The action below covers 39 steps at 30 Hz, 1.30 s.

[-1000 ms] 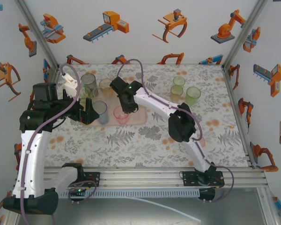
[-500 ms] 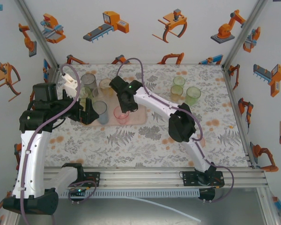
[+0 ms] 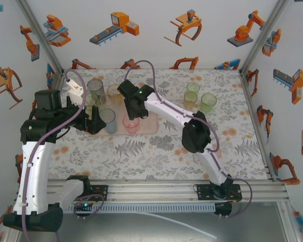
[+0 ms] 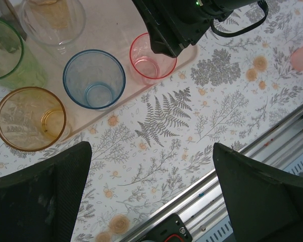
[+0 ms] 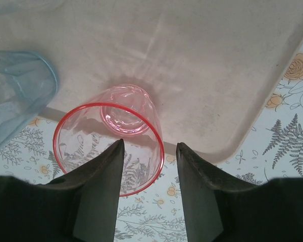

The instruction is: Place the glasses into the tray

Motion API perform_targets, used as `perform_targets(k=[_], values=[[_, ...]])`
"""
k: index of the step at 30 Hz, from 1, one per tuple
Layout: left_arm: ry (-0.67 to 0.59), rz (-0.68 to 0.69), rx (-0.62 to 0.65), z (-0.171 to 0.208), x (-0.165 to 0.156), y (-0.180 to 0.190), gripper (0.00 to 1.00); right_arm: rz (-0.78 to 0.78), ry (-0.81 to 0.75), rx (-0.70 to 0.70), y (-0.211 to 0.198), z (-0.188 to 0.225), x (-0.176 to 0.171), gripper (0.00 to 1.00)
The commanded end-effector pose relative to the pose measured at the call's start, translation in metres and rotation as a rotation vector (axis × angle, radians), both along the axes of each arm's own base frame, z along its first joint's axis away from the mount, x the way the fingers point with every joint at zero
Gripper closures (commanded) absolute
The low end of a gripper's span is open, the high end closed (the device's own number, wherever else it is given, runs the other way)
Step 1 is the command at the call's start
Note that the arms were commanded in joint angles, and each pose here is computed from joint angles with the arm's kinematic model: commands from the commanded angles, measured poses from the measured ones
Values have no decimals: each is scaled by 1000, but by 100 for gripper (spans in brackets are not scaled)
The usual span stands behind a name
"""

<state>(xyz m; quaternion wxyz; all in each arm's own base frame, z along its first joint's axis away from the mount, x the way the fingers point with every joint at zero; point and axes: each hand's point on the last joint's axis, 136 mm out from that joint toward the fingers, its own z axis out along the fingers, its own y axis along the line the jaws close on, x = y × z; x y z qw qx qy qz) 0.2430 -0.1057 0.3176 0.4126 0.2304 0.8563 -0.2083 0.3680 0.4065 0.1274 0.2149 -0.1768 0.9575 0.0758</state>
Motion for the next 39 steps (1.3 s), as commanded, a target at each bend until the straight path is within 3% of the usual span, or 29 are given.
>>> perform_targets(k=[1, 17, 23, 29, 35, 39], values=[[-32, -15, 17, 7, -5, 1, 3, 10, -54, 33, 0, 37, -2, 55], [-33, -42, 68, 2, -5, 1, 3, -46, -200, 49, -53, 111, -18, 54], [-15, -69, 57, -2, -6, -5, 3, -127, -197, -9, -120, 115, -48, 53], [9, -96, 42, -5, -5, -12, 3, -293, -197, -84, -217, 109, -86, 50], [13, -92, 49, -6, -2, -12, 3, -492, -198, 53, -294, 104, -106, 50], [-6, -50, 90, -10, 7, -5, 3, -561, -252, 93, -320, 119, -106, 49]])
